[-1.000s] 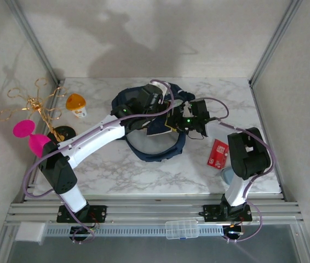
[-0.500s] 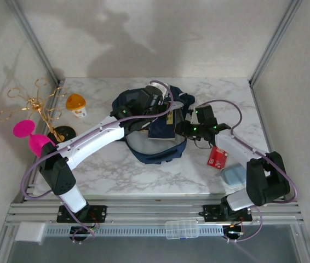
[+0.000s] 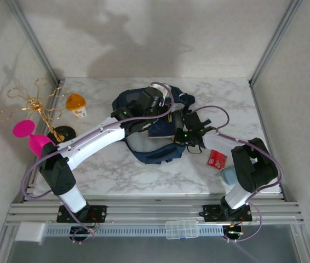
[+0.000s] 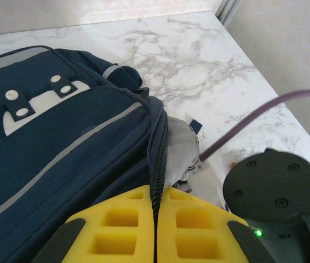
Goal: Pack the student bag
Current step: Place the book in the student bag, then close the student bag at the center of the table.
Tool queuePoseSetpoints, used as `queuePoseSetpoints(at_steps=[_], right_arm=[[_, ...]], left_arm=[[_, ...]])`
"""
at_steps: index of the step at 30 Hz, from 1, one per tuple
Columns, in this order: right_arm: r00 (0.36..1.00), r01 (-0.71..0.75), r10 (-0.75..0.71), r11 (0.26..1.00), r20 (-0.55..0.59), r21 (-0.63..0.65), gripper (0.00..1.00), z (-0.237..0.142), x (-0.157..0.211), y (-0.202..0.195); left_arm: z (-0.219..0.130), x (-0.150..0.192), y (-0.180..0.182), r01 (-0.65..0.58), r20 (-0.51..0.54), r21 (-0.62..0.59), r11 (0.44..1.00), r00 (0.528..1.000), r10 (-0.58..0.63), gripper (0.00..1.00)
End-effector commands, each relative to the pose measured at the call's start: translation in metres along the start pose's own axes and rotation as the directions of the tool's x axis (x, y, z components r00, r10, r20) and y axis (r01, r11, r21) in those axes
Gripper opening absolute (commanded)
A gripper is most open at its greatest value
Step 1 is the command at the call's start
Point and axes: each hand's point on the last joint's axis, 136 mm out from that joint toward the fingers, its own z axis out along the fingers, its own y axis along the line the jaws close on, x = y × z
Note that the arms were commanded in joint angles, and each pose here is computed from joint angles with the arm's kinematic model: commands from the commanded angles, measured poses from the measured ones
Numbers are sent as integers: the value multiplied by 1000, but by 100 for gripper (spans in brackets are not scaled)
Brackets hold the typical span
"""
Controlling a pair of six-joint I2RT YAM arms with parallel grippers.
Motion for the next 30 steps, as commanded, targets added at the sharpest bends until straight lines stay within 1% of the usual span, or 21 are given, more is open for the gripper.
queuePoseSetpoints(at_steps=[1, 3, 6, 8, 11, 15, 17, 20, 25, 26, 27, 29, 30], right_arm=[[981, 60, -45, 995, 190, -78, 2, -1, -58, 35], [980, 76, -54, 991, 193, -110, 2, 4, -68, 46], [980, 106, -81, 985, 181, -135, 1, 4, -73, 57], [979, 106, -80, 985, 186, -135, 1, -4, -69, 54], [977, 110, -77, 980, 198, -164, 3, -27, -61, 49], [968, 105, -74, 987, 238, -120, 10, -67, -56, 25], [962, 73, -45, 993, 270, -96, 15, -88, -58, 7], [948, 6, 18, 997, 319, -72, 22, -119, -66, -19], [932, -80, 86, 996, 351, -32, 25, -149, -84, -47], [929, -80, 88, 996, 359, -38, 26, -153, -87, -47], [926, -77, 88, 996, 366, -44, 26, -157, -90, -45], [927, -72, 85, 996, 366, -51, 28, -161, -93, -40], [928, -67, 83, 996, 363, -56, 29, -164, -94, -38]], left_arm=[[-38, -56, -37, 36, 179, 130, 991, 982, -59, 0], [-37, -55, -35, 43, 175, 115, 992, 983, -63, 0], [-38, -55, -34, 53, 174, 112, 992, 982, -72, 0], [-37, -53, -32, 61, 171, 100, 993, 982, -77, 1], [-32, -48, -29, 91, 158, 84, 992, 982, -103, 1], [-22, -41, -35, 151, 159, 96, 984, 973, -165, 0], [-13, -37, -44, 182, 155, 108, 977, 968, -197, 0], [6, -30, -53, 230, 156, 78, 970, 958, -240, 0], [49, -17, -74, 331, 123, 86, 940, 933, -339, 0], [56, -18, -79, 336, 120, 89, 938, 931, -345, 1], [63, -20, -83, 339, 121, 81, 937, 930, -346, 6], [71, -22, -90, 332, 107, 84, 940, 934, -340, 10], [71, -26, -98, 306, 95, 114, 945, 944, -317, 18]])
